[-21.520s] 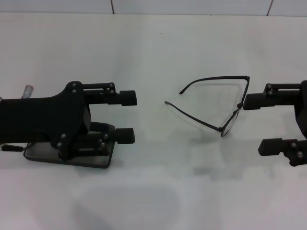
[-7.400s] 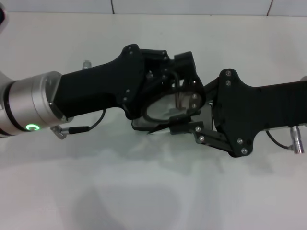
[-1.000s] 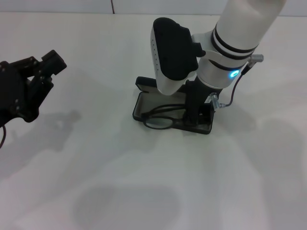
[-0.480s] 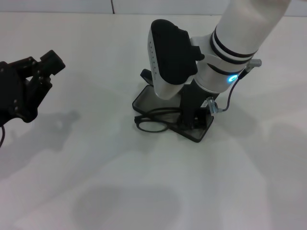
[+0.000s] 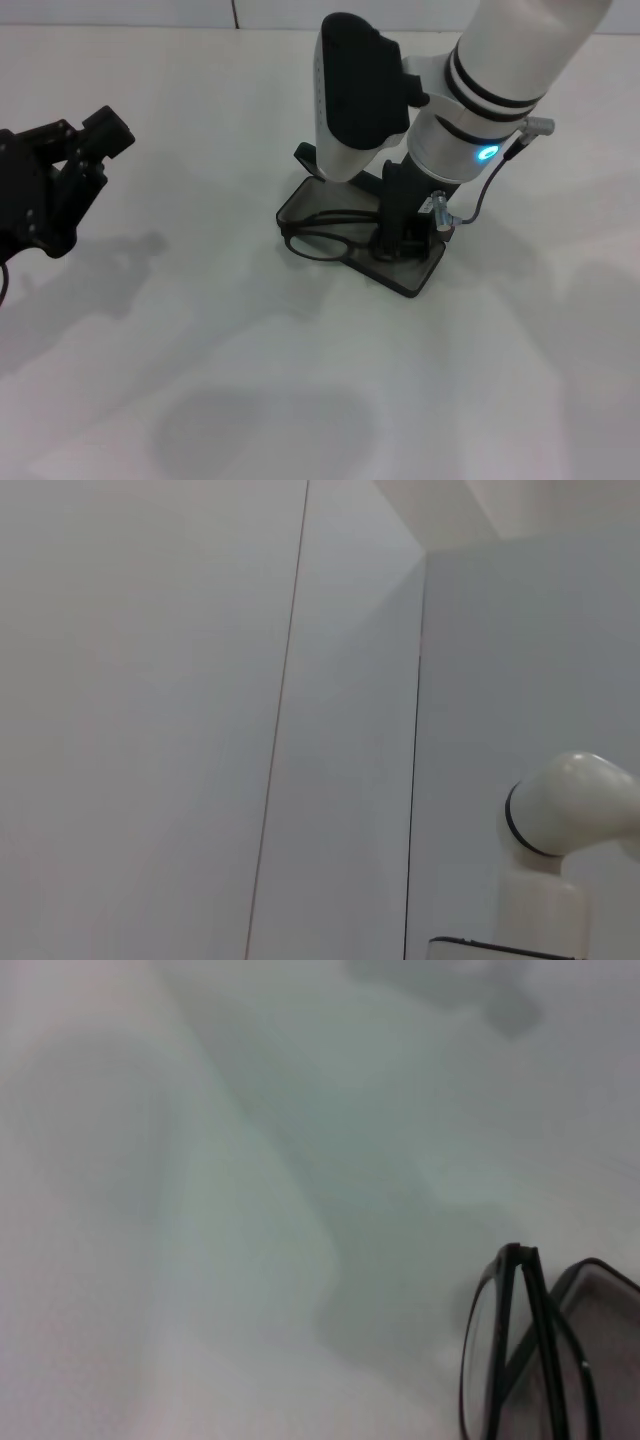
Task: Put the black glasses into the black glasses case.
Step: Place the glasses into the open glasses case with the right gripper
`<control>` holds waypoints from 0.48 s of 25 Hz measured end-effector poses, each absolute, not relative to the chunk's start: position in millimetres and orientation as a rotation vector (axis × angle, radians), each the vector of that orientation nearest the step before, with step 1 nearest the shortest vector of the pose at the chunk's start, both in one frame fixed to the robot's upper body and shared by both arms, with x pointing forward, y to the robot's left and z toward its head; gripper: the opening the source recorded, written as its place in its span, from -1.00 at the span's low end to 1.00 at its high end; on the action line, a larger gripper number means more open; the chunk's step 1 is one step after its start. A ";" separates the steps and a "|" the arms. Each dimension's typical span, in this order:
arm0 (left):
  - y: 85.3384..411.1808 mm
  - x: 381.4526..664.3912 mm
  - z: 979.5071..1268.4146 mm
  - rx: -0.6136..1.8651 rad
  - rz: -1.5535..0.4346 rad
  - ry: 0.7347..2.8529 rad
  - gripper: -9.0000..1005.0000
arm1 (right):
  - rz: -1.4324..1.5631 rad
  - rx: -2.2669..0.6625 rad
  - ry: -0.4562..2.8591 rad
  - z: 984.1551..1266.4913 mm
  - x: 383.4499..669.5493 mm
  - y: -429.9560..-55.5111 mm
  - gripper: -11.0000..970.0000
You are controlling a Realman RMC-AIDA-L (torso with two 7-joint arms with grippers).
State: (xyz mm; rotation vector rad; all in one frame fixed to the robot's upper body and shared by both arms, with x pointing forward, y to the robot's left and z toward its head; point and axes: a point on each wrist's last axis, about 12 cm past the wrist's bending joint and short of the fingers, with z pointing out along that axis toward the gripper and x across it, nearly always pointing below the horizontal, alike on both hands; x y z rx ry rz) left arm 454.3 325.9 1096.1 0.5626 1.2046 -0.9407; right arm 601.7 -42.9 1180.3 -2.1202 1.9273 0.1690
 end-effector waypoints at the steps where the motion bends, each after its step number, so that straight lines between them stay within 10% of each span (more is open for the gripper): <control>1: 325.9 454.3 1096.1 0.563 -0.941 1.205 -0.86 | 0.174 -2.111 1.933 1180.9 601.4 -43.9 -0.92; 12: 324.1 454.2 1095.6 0.562 -0.945 1.203 -0.86 | 0.146 -2.045 2.006 1178.5 603.3 -61.0 -0.92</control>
